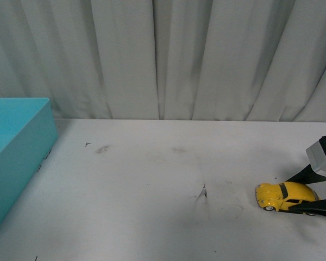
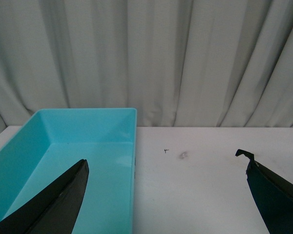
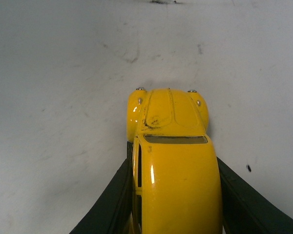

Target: Wind up and store yellow beetle toy

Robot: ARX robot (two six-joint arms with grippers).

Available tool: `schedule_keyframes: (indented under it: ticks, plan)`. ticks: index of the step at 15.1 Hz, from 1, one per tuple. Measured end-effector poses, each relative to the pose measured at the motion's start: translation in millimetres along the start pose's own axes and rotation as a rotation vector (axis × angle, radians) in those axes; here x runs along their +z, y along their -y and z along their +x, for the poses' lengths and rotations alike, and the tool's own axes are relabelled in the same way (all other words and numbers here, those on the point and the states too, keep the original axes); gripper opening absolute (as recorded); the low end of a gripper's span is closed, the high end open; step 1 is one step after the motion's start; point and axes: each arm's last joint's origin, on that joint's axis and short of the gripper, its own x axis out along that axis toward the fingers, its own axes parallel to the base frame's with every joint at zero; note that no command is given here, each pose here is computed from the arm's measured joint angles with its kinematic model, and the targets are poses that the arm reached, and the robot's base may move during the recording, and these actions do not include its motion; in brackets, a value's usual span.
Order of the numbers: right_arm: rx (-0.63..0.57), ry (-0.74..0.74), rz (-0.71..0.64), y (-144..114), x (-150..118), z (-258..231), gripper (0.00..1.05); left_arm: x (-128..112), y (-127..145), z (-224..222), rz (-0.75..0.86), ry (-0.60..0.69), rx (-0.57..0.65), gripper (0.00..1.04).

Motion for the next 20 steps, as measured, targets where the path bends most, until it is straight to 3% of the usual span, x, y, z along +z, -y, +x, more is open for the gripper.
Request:
schedule_keyframes:
  ticks: [6,10,20]
  plan:
    - [-0.017,-0.006,0.025,-5.3,-6.8,-10.8,0.44,0.0,0.0,0.0,0.0,0.0,0.0,0.98]
    - [-0.028,-0.026,0.009,-4.4,-8.1,-10.2,0.98,0.0,0.0,0.0,0.0,0.0,0.0,0.98]
    - [-0.031,-0.028,0.005,-4.0,-8.2,-10.2,0.98,0.0,0.0,0.0,0.0,0.0,0.0,0.98]
